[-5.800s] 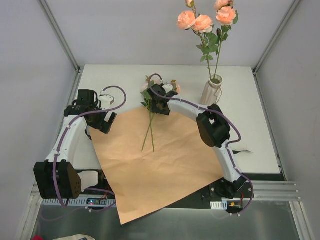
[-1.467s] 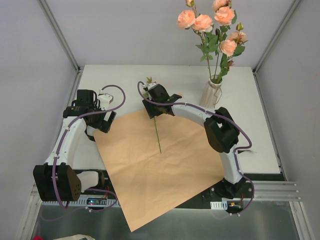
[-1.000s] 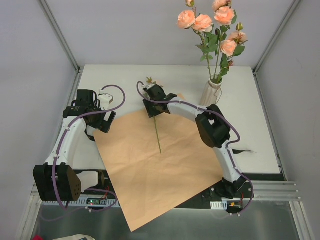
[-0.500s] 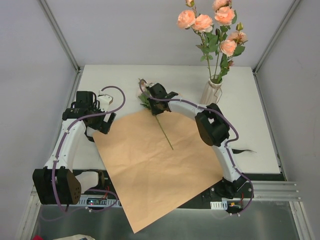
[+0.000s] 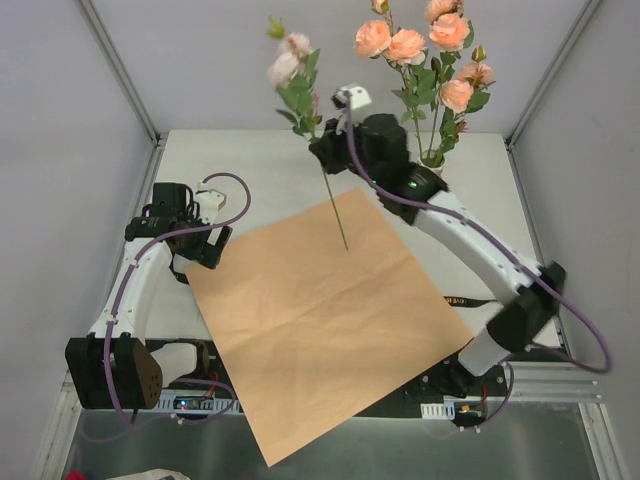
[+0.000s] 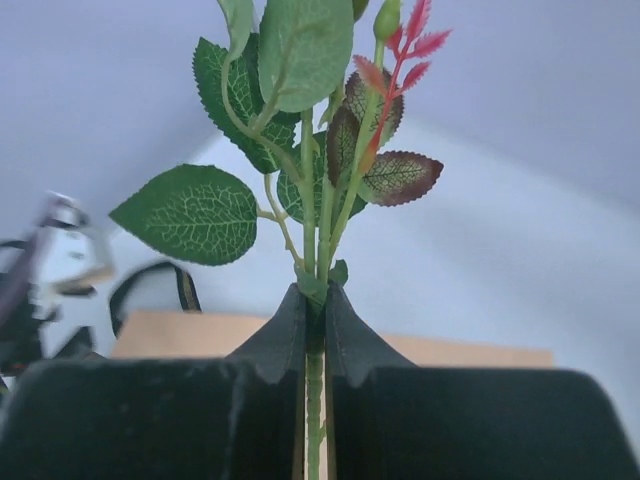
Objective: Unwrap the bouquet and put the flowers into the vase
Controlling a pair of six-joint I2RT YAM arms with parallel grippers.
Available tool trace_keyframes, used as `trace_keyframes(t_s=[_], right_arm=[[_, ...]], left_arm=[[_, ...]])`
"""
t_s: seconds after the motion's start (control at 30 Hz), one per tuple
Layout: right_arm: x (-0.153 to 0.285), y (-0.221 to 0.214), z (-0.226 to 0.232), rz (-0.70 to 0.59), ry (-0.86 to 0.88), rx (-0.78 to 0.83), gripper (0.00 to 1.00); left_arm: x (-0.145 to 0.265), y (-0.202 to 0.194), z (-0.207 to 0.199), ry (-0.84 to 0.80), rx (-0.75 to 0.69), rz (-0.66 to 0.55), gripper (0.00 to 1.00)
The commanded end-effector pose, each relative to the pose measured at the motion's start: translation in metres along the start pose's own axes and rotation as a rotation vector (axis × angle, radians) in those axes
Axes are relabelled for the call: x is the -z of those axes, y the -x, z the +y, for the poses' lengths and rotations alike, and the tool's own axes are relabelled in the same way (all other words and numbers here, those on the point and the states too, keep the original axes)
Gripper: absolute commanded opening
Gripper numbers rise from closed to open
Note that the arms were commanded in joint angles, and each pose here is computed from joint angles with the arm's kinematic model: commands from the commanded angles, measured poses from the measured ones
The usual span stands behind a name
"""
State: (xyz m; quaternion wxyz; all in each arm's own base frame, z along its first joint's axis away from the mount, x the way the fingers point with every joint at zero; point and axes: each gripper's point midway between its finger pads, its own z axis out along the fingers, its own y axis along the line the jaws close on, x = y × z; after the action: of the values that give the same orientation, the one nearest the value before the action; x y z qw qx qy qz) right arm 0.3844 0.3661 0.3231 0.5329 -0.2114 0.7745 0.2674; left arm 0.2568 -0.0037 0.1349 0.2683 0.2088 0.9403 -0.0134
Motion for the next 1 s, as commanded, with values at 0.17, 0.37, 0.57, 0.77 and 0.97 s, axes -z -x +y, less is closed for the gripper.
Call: trace_keyframes(t_s=[0.17, 0.37, 0.57, 0.77, 0.97], right_arm=[[0.177, 0.159, -0.037, -0.733, -0.160, 0.285, 0.01], [0.226, 0.183, -0.106, -0.856, -0.347, 0.256, 0.01], [0.243, 0.196, -0.145, -0.934, -0.490, 0.277, 0.01], [0.244, 0.204, -0.171, -0.966, -0.534, 0.265, 0.01], [0.237, 0.204, -0.191, -0.977, -0.558, 0.254, 0.01]], left_arm=[[0.008, 0.006, -0.002, -0.011, 0.028, -0.028, 0.99], [0.010, 0.007, -0.002, -0.013, 0.027, -0.033, 0.99], [0.008, 0.008, -0.001, -0.013, 0.016, -0.026, 0.99], [0.007, 0.013, 0.002, -0.013, 0.005, -0.026, 0.99], [0.004, 0.016, 0.005, -0.011, 0.001, -0.013, 0.99]])
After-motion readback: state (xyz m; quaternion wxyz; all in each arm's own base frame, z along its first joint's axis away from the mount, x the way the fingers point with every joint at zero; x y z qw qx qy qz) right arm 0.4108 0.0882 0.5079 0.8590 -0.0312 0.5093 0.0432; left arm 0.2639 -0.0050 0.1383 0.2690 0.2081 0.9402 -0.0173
